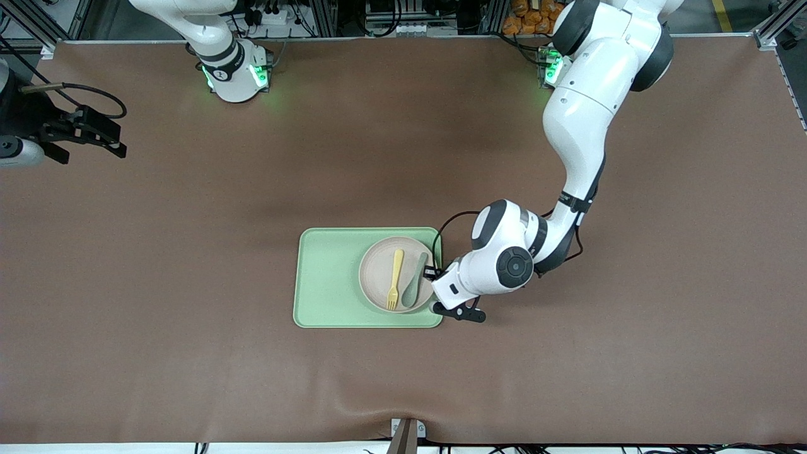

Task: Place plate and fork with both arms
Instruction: 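Lower the plate onto the green tray and open the left gripper, then withdraw the left gripper while the right gripper moves toward the tray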

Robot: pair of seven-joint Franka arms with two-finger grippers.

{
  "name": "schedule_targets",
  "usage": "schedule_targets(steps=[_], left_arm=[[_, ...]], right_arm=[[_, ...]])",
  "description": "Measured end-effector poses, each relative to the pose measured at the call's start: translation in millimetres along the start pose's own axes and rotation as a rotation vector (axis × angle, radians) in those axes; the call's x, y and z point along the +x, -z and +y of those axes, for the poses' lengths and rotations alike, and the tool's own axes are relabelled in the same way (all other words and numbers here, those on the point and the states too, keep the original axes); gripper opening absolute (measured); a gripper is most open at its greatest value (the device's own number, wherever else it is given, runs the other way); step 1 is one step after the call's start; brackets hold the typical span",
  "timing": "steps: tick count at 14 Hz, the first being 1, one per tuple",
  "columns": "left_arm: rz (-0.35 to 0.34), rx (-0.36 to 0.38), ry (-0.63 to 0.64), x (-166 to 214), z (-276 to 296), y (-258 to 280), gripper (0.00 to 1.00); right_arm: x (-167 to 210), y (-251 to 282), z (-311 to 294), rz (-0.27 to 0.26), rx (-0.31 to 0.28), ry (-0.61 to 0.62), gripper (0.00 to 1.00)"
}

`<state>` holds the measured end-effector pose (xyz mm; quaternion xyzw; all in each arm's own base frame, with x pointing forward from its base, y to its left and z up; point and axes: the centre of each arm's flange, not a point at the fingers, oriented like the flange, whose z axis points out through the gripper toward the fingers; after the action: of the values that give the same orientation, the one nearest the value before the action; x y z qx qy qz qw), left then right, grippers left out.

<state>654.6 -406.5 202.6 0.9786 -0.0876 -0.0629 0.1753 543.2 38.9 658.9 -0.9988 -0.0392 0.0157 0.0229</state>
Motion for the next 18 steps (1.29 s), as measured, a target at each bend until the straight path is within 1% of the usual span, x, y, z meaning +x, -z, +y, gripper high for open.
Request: schedule_targets(steps=[4, 6, 7, 9, 10, 12, 14, 16, 18], left_arm=[[-0.030, -0.023, 0.022, -5.3, -0.7, -20.2, 0.04], [-0.014, -0.033, 0.023, -5.0, 2.7, -24.4, 0.04], [-0.011, -0.034, 0.021, -5.5, 4.7, -25.2, 0.09], [0.002, -0.036, 0.020, -4.3, 6.7, -23.8, 0.29], [0.015, -0.040, 0.019, -2.0, 8.0, -18.6, 0.41], [0.055, -0.048, 0.025, 4.3, 15.2, 7.1, 0.62], [0.101, -0.032, 0.071, 8.0, 25.5, 54.2, 0.79], [0.144, 0.029, 0.090, 5.2, 34.4, 116.5, 0.99], [0.171, 0.092, 0.102, -3.9, 28.7, 196.3, 1.00]], right_arm=[[1.2, -2.8, 2.3, -0.008, 0.001, -0.004, 1.00], [3.1, -5.8, 4.7, -0.013, 0.001, -0.008, 1.00], [3.7, -6.6, 5.1, -0.015, 0.001, -0.009, 1.00], [4.8, -8.5, 5.9, -0.018, 0.002, -0.010, 1.00], [6.6, -11.7, 7.2, -0.025, 0.002, -0.012, 1.00], [12.7, -21.4, 9.7, -0.041, 0.004, -0.016, 1.00], [17.0, -27.1, 9.5, -0.047, 0.007, -0.015, 1.00], [19.9, -30.8, 6.6, -0.051, 0.026, -0.011, 1.00], [26.8, -35.7, 0.4, -0.047, 0.059, -0.004, 1.00]])
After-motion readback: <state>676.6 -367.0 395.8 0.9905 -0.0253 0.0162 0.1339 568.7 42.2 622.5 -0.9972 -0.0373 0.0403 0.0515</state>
